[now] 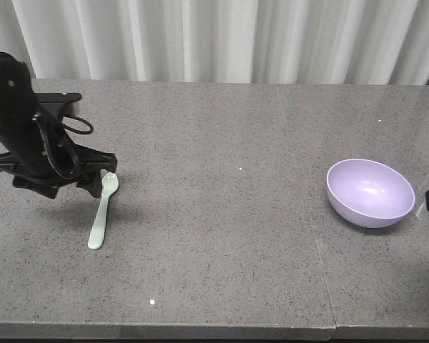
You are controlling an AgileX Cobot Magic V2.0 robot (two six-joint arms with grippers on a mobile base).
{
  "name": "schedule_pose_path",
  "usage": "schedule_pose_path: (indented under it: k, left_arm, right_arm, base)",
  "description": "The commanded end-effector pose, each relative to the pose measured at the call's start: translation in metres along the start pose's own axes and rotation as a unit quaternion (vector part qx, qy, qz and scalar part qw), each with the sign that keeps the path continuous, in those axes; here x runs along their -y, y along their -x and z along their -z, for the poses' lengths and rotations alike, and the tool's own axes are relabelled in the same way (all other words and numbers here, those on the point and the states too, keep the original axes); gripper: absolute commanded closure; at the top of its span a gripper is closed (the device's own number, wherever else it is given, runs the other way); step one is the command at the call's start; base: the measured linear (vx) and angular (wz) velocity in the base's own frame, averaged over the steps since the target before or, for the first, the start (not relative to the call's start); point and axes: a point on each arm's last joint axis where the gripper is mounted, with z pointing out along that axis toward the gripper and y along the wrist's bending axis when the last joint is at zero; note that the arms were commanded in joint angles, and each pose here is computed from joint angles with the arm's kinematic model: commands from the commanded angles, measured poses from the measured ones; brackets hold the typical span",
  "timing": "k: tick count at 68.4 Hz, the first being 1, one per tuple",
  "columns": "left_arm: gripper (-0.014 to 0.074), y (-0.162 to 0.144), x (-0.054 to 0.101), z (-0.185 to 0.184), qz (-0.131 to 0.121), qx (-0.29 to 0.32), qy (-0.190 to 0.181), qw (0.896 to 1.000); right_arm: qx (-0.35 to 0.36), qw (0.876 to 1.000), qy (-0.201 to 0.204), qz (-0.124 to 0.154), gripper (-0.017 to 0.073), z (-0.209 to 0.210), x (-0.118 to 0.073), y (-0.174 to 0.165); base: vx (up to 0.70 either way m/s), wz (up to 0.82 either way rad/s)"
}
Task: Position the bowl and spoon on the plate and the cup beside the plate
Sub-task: 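Lower the left gripper onto the pale green spoon handle and close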
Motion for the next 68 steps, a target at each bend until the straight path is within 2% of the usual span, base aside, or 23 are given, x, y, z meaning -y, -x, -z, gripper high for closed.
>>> schedule_pose_path:
  k: [1, 9, 25, 55, 63, 68]
  left_arm:
    - [0.0102, 0.004, 0.013, 0.016, -0.005, 0.044, -0.021, 0.999]
    - [0.0102, 0.007, 0.022, 0.008, -0.015, 0.05, -0.026, 0.998]
    - [0.0102, 0.018, 0.022, -0.015, 0.0, 0.039, -0.008, 0.999]
    - [0.0104, 0.023, 0.023, -0.054, 0.003, -0.004, 0.006, 1.0]
    - [0.0133, 0.022, 0.022, -0.054, 0.003, -0.01, 0.008, 1.0]
    - [0.0183, 0.021, 0.022, -0.054, 0.003, -0.015, 0.009, 1.0]
  right_arm:
    - [0.048, 0.999, -0.003, 0.004, 0.005, 0.01, 0.001, 0.011]
    - [0.049, 0.999, -0.002, 0.003, 0.005, 0.01, 0.001, 0.011]
    - [0.049, 0.999, -0.002, 0.003, 0.005, 0.01, 0.001, 0.011]
    - [0.049, 0.999, -0.002, 0.003, 0.005, 0.01, 0.001, 0.011]
    - [0.049, 0.999, -0.002, 0.003, 0.005, 0.01, 0.001, 0.011]
    - [0.049, 0.999, -0.002, 0.003, 0.005, 0.01, 0.001, 0.011]
  base:
    - [0.0, 0.0]
    - [0.0, 0.0]
    - [0.0, 0.0]
    - [0.0, 0.0]
    - [0.0, 0.0]
    - [0.0, 0.0]
